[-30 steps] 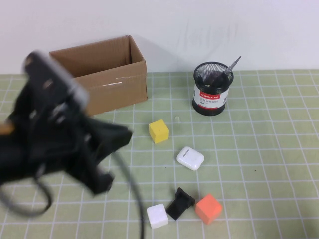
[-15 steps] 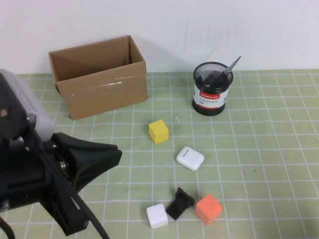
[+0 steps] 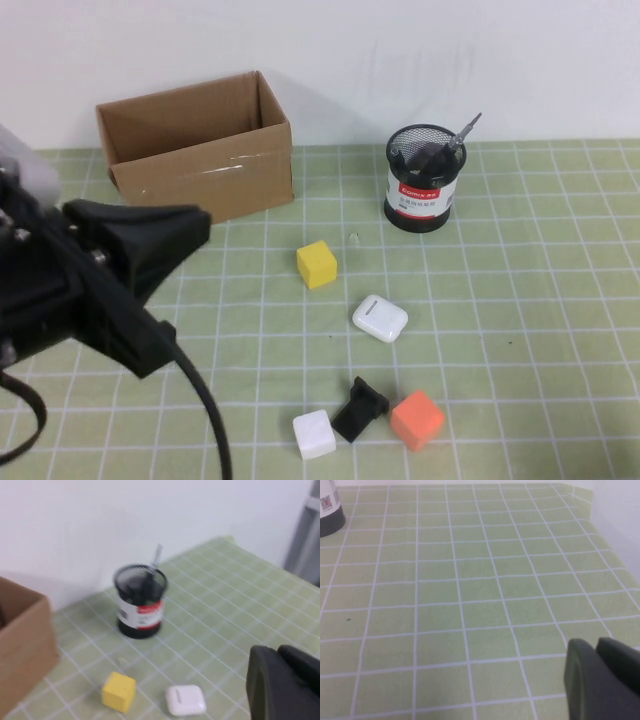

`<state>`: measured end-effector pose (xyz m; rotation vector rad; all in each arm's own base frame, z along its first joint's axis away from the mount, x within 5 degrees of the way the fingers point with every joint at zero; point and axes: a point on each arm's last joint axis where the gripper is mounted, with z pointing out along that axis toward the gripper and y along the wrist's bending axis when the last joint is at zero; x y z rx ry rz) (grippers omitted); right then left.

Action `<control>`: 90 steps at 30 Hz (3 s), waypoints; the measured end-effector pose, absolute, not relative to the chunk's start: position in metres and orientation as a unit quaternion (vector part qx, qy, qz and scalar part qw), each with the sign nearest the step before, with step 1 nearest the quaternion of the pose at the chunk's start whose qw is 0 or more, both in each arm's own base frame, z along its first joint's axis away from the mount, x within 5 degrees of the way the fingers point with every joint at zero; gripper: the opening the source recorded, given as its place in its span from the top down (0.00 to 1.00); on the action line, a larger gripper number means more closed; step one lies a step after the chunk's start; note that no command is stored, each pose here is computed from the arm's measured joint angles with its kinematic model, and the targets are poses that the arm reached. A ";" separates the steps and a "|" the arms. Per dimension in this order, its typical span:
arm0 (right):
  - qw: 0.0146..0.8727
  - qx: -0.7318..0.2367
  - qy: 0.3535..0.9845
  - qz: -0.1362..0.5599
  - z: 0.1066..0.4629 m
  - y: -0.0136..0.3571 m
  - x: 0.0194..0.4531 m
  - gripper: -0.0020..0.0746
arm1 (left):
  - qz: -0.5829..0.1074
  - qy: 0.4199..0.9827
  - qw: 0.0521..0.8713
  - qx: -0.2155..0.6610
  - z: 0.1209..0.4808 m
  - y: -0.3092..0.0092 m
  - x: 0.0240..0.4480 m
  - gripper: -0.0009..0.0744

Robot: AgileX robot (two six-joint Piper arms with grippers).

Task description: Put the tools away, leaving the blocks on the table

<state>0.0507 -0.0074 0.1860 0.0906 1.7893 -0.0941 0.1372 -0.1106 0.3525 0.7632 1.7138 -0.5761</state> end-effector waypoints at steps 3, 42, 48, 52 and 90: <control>0.624 0.039 0.779 -0.041 0.186 -0.007 0.051 0.98 | -0.226 0.721 0.577 0.309 0.348 -0.104 0.134 0.99; 0.624 0.039 0.779 -0.041 0.186 -0.007 0.051 0.98 | -0.034 0.800 0.600 0.002 0.173 -0.004 0.053 0.99; 0.624 0.039 0.779 -0.041 0.186 -0.007 0.051 0.98 | -0.033 0.800 0.599 0.002 0.173 -0.004 0.053 0.99; 0.624 0.039 0.779 -0.041 0.186 -0.007 0.051 0.98 | -0.033 0.800 0.599 0.002 0.173 -0.004 0.053 0.99; 0.624 0.039 0.779 -0.041 0.186 -0.007 0.051 0.98 | -0.032 0.800 0.599 0.003 0.173 -0.003 0.053 0.99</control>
